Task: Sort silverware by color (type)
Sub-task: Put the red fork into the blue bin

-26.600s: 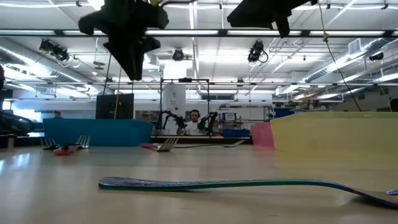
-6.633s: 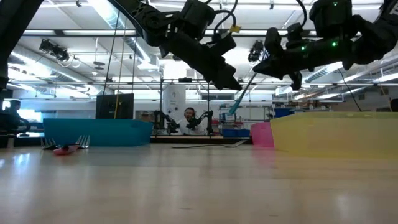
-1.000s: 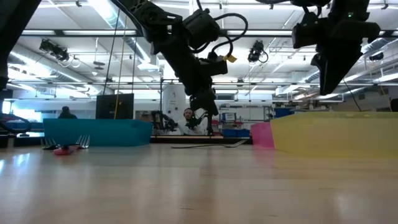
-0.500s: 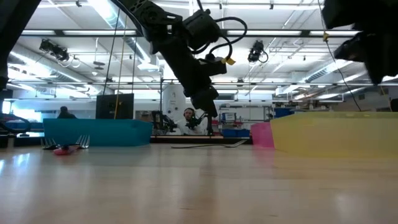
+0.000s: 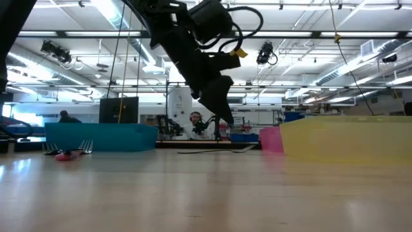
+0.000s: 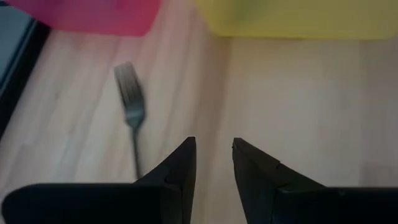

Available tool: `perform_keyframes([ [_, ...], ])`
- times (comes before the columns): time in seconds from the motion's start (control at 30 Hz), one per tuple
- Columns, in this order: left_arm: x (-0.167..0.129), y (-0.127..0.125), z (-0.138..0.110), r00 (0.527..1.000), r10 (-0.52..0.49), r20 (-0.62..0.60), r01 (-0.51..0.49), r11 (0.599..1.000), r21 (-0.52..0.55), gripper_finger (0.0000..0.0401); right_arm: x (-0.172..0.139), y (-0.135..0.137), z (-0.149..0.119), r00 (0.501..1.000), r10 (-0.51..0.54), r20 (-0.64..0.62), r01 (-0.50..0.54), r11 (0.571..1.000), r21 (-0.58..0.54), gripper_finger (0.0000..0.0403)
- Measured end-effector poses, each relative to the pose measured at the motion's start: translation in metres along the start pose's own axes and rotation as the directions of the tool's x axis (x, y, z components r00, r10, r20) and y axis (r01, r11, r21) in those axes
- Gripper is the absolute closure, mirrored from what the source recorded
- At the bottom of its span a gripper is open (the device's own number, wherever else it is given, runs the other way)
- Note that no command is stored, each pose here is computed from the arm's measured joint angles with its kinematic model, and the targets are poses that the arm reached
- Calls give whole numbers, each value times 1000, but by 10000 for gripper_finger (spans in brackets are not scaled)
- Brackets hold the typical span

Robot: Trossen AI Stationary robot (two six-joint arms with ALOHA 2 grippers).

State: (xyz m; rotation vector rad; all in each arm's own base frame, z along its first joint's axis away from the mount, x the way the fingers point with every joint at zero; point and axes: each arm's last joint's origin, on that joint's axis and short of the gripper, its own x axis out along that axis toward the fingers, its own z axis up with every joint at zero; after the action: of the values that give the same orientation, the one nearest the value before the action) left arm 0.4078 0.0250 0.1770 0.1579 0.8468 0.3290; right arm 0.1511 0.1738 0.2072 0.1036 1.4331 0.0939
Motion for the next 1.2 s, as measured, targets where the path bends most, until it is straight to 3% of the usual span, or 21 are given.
perform_keyframes([
  [0.17,-7,-20,1,999,-35,14,34,999,22,296,25,21,-5,999,-9,-36,4,991,-137,280],
  [0.73,-24,-62,4,991,-110,77,114,993,-43,296,71,34,-8,988,-129,-88,107,971,-214,280],
  [0.9,-27,-68,3,989,-122,83,126,991,-44,296,80,35,-7,986,-145,-82,126,972,-199,280],
  [1.03,-28,-70,3,989,-126,84,130,991,-40,296,87,36,-7,982,-163,-98,153,983,-98,286],
  [1.2,-28,-70,3,988,-126,85,130,991,-40,296,87,36,-8,980,-158,-119,158,987,-8,326],
])
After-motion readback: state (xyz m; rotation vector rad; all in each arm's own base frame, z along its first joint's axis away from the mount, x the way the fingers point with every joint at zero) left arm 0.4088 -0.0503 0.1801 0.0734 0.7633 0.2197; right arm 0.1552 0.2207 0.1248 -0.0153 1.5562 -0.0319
